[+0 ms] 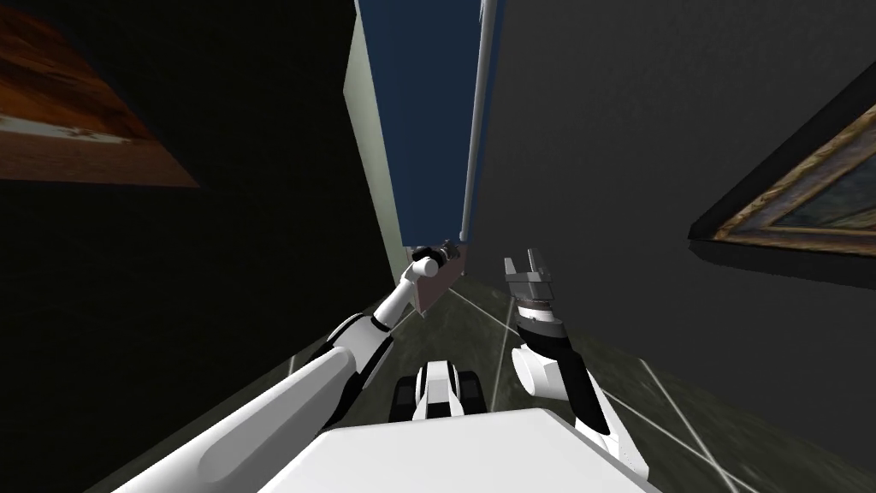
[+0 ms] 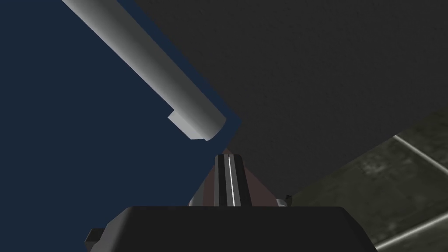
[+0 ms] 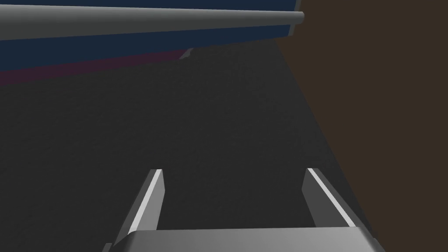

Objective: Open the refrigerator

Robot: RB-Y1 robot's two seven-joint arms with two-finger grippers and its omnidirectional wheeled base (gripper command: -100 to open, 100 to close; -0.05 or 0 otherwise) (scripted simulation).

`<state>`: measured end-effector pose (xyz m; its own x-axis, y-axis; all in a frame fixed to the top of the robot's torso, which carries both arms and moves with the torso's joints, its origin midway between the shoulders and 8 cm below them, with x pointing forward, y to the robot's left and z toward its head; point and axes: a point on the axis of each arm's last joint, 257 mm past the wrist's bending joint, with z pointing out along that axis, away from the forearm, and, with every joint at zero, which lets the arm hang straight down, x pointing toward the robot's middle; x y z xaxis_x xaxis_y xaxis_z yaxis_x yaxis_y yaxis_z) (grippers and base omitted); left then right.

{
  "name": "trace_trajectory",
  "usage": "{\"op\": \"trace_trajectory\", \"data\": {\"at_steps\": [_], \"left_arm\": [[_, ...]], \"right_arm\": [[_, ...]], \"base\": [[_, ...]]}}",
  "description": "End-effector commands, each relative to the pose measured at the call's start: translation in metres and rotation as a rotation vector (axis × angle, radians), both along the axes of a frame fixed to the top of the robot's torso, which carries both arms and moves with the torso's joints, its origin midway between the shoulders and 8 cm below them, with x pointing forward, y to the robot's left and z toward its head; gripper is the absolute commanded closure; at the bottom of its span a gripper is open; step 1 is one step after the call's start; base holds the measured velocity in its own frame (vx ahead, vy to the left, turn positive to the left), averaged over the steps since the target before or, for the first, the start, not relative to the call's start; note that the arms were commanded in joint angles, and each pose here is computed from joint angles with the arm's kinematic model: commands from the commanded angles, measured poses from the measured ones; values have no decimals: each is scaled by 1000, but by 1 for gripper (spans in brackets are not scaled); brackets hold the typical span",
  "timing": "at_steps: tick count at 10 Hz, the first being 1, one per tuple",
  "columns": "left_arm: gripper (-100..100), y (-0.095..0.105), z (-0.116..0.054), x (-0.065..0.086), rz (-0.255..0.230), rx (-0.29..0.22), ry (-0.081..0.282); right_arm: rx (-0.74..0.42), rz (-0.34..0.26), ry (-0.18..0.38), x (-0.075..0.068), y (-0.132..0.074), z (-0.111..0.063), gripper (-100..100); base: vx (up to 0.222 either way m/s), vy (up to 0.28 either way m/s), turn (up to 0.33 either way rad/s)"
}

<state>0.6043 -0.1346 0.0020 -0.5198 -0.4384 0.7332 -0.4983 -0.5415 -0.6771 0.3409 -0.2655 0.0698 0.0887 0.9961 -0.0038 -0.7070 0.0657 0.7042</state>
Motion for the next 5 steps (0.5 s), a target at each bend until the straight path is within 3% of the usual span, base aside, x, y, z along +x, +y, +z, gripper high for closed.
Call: {"op": "trace_trajectory", "data": {"at_steps": [1,2,3,5], "left_arm": [[100,7,-25,15,27,32,47],[100,-10,-6,15,23,33,-9],[100,-10,1,22,37,37,-21],[100,-6,-10,32,54,62,0]], "right_arm": [[0,0,0,0,0,0,0],[0,0,0,0,0,0,0],[0,0,0,0,0,0,0],[0,0,0,0,0,0,0]], "base": [[-6,-2,13],[-127,108,-318],[-225,179,-240],[-81,85,31]]}}
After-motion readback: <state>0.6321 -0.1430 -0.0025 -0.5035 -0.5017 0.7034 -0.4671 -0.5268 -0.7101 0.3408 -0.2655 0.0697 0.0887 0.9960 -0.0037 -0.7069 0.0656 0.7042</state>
